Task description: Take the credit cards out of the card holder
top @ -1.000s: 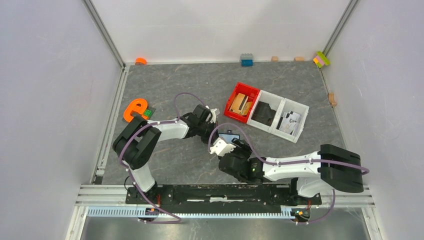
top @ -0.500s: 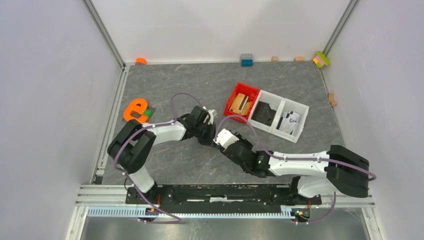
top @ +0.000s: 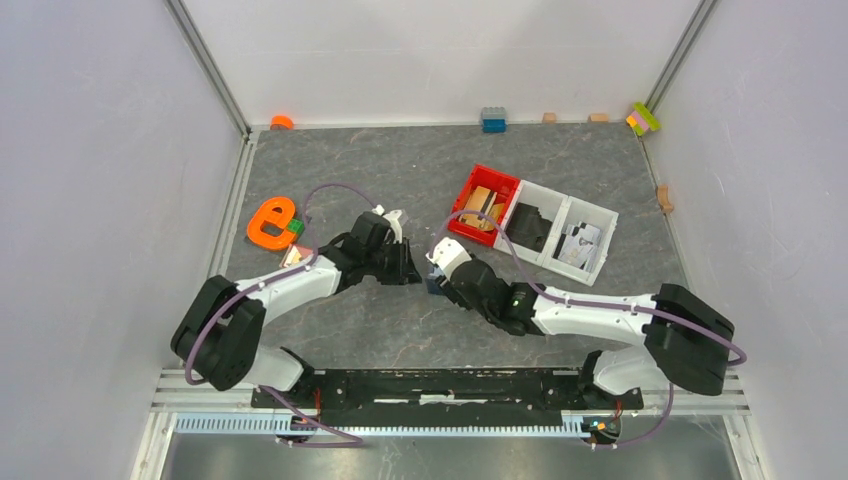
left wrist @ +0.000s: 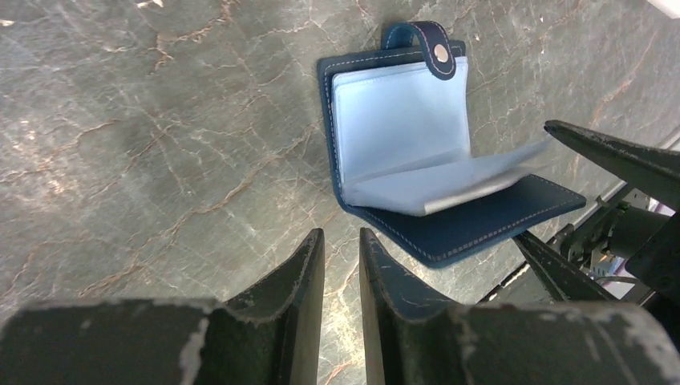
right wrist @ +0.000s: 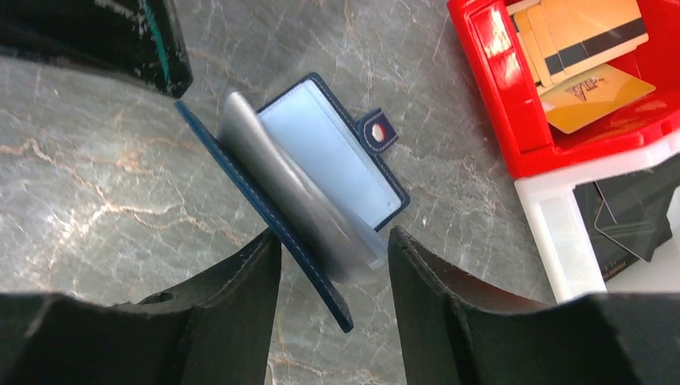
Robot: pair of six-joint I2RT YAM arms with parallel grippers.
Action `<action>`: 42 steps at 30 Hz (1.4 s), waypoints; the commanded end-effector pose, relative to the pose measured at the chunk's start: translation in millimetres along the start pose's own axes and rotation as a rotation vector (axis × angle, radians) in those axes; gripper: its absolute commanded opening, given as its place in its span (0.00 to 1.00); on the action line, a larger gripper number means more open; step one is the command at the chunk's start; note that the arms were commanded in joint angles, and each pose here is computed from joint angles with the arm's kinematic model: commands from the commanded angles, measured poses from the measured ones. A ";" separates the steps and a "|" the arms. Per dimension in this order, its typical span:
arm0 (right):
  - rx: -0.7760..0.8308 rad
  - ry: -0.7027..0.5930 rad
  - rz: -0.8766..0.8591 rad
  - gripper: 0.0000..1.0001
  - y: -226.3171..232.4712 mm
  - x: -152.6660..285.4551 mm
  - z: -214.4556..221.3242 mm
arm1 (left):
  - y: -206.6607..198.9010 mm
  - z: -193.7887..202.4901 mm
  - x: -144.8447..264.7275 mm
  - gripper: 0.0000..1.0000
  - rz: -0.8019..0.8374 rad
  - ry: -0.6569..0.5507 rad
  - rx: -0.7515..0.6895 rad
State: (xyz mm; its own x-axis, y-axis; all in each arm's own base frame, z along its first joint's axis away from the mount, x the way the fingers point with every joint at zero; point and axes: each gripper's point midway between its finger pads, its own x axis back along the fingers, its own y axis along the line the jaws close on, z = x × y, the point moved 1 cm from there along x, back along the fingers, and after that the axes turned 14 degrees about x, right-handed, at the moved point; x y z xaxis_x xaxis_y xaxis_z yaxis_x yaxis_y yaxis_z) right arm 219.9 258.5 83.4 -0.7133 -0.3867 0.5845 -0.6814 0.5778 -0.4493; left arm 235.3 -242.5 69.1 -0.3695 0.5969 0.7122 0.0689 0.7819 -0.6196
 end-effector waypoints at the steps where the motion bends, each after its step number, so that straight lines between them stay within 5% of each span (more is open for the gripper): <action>1: -0.066 -0.028 -0.030 0.57 -5.8 -7.7 -26.3 | 0.6 -14.4 6.0 0.29 -0.010 -0.088 -0.011; 17: -0.193 0.078 -0.034 0.53 -26.1 -44.6 3.3 | -18.4 -6.6 -6.6 0.23 0.131 -0.033 -0.023; 30: -0.165 0.182 -0.144 0.53 5.5 -61.5 34.2 | -38.8 -12.0 -31.0 0.09 0.208 -0.041 -0.107; 42: -0.207 0.103 -0.199 0.53 11.2 -50.3 22.2 | 27.6 -3.1 -73.5 0.06 -0.157 0.082 -0.031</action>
State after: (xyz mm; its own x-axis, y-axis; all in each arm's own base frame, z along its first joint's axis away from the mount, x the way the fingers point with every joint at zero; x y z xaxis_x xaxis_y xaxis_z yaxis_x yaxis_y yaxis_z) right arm 258.5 270.1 35.1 -0.5754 -0.4117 0.7067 -0.7309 0.6465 -0.2185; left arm 263.2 -289.2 32.5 -0.3027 0.6445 0.7022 0.1085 0.7552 -0.6464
